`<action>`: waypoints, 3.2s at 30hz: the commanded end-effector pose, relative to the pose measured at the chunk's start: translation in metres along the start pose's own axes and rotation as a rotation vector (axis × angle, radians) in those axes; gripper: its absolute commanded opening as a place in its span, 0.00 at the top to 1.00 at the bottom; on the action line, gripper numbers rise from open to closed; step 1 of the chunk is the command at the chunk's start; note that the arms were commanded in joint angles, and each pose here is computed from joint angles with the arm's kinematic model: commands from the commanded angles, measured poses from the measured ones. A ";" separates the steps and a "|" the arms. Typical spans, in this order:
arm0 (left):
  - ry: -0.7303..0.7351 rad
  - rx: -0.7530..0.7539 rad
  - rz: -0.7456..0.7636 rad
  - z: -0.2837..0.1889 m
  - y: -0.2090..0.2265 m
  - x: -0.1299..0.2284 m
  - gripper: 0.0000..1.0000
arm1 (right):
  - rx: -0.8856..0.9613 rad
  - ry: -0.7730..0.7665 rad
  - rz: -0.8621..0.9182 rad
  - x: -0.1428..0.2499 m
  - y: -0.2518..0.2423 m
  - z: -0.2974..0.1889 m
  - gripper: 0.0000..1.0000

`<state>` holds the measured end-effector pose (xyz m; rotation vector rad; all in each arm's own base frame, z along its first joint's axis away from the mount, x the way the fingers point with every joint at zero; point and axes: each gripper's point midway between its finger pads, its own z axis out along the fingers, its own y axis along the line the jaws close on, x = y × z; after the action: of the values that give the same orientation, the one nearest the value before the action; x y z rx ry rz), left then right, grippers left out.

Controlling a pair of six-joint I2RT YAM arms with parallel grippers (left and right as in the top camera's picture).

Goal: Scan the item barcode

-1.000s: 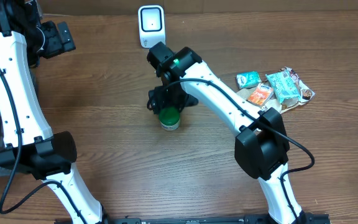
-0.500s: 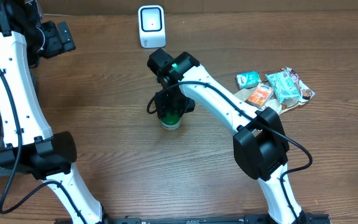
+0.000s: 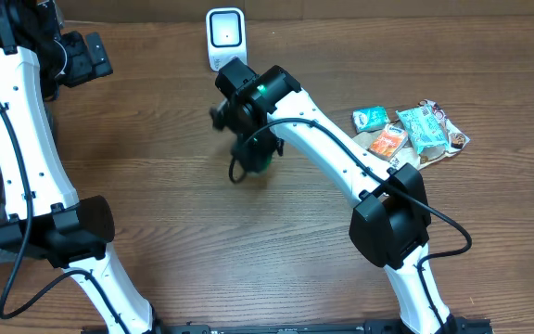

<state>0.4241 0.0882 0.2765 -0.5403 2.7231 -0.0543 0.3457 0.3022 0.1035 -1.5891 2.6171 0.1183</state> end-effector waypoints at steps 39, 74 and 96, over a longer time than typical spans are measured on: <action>-0.016 -0.002 0.024 -0.006 -0.001 -0.001 0.00 | -0.023 -0.085 0.421 -0.019 -0.001 -0.008 0.00; -0.016 -0.002 0.024 -0.006 -0.001 -0.001 0.00 | -0.013 0.030 0.466 0.005 -0.001 0.041 0.19; -0.016 -0.002 0.024 -0.006 -0.001 -0.001 0.00 | 0.058 -0.030 0.464 -0.008 -0.016 0.014 0.52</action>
<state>0.4241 0.0882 0.2765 -0.5398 2.7235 -0.0547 0.3488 0.2988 0.0713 -0.9542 2.9387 0.0946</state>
